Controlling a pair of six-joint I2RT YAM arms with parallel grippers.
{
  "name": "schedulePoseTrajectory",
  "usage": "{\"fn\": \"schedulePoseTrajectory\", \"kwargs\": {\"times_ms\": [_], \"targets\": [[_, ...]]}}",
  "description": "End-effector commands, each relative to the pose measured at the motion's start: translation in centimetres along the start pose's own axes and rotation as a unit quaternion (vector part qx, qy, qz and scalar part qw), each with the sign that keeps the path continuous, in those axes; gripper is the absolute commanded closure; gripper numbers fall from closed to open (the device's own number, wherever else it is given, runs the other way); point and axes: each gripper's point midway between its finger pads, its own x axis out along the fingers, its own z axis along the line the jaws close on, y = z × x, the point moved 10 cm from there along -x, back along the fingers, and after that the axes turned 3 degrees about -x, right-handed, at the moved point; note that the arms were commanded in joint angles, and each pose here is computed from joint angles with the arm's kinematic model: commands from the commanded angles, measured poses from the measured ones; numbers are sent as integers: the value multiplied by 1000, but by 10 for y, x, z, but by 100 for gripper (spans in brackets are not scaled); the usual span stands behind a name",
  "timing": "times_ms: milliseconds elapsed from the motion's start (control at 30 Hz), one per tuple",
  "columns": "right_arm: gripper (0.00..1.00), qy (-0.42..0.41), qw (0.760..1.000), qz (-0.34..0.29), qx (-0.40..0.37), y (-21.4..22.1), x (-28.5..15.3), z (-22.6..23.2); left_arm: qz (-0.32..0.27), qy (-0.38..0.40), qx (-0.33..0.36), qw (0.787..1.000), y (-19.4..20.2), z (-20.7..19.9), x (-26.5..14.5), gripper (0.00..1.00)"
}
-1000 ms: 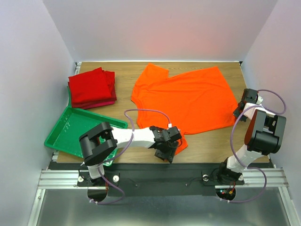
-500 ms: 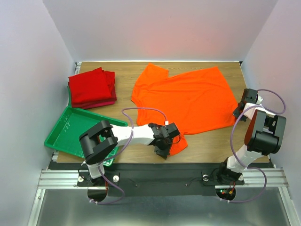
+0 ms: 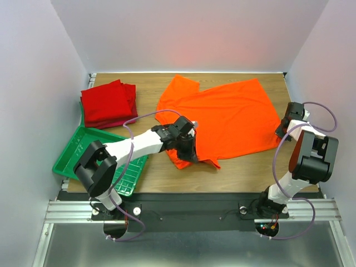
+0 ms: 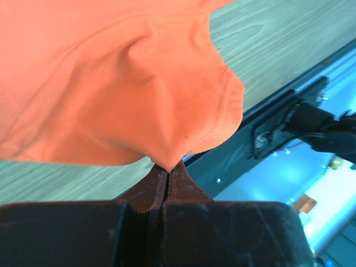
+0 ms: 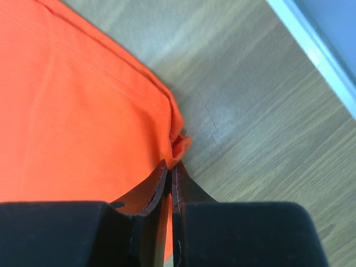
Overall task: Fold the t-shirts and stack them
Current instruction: Flatten the tshirt out, then fold the tshirt
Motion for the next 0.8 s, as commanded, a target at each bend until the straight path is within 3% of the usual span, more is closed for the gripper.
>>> {"fn": "schedulePoseTrajectory", "kwargs": {"times_ms": [0,333,767], "targets": [[92,-5,999,-36,-6,-31,-9,8,-13,56,19,998,-29,-15,-10,100],[93,-21,999,-35,-25,-63,-10,23,-37,46,30,998,-95,-8,-12,100],[92,-48,995,-30,-83,-99,-7,80,-46,50,60,996,-179,12,-20,100]]}}
